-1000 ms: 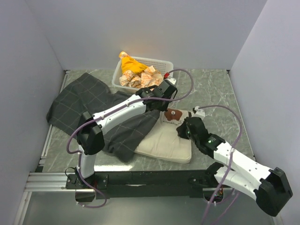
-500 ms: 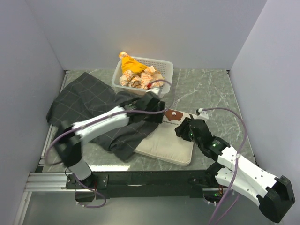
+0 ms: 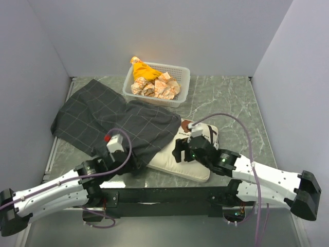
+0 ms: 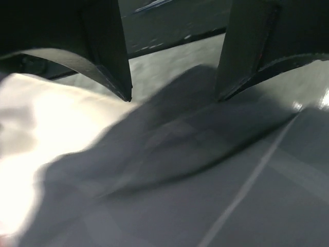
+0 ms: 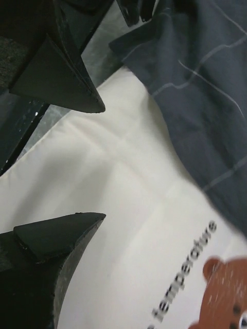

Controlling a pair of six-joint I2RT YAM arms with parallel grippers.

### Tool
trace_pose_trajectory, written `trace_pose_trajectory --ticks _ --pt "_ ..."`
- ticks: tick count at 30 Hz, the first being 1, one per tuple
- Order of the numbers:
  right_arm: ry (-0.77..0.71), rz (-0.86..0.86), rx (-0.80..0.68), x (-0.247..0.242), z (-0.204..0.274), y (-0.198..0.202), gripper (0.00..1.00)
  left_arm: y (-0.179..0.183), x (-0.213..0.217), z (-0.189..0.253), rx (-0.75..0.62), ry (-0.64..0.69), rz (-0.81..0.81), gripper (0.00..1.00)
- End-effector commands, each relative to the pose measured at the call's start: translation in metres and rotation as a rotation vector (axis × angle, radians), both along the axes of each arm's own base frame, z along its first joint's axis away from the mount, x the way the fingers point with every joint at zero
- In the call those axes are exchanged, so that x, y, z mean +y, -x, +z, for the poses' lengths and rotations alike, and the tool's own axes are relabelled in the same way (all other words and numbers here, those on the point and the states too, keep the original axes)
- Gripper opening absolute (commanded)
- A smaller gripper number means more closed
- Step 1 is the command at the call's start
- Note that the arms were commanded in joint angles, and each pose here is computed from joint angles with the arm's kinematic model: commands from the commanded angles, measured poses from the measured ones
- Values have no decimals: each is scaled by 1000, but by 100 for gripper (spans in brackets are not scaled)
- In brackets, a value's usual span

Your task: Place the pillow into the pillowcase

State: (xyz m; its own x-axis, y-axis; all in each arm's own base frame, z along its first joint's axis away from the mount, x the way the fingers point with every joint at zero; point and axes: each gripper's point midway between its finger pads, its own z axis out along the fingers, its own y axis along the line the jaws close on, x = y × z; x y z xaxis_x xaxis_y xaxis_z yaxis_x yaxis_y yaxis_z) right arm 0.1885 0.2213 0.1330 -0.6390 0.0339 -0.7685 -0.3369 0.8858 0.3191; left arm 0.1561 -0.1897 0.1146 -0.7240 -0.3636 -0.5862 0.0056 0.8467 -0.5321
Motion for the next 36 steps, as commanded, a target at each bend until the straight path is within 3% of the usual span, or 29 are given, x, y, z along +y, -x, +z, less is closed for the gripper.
trace_pose_trajectory --ticks 1,8,13,17,19,20,22,23,25,26,28,29,36 --pt "54 111 -124 32 24 -6 84 12 17 -27 91 137 168 69" --pt "135 244 -166 62 13 5 84 20 11 -56 146 260 193 70" --pt "228 326 -174 76 -9 16 86 23 10 -76 186 222 202 70" --pt "328 340 -187 81 -27 17 93 22 4 -79 172 224 187 68" --pt "396 346 -172 81 -43 17 94 18 3 -76 149 215 183 59" --pt "412 337 -182 84 -44 16 95 15 3 -73 137 209 184 38" --pt "466 334 -157 83 -59 16 93 13 -4 -63 118 194 149 13" --pt "474 312 -157 85 -58 13 88 15 -9 -60 111 176 101 1" --pt "525 261 -144 78 -66 7 71 16 -25 -40 92 197 30 1" --pt "527 230 -141 77 -62 3 30 20 -35 -30 87 193 -40 1" --pt "495 191 -138 83 -48 -4 4 26 -53 -15 75 214 -131 1" --pt "471 178 -119 84 -43 -7 0 27 -63 -4 56 208 -179 1" --pt "156 198 -111 121 53 -3 0 61 -137 62 -26 225 -543 1"
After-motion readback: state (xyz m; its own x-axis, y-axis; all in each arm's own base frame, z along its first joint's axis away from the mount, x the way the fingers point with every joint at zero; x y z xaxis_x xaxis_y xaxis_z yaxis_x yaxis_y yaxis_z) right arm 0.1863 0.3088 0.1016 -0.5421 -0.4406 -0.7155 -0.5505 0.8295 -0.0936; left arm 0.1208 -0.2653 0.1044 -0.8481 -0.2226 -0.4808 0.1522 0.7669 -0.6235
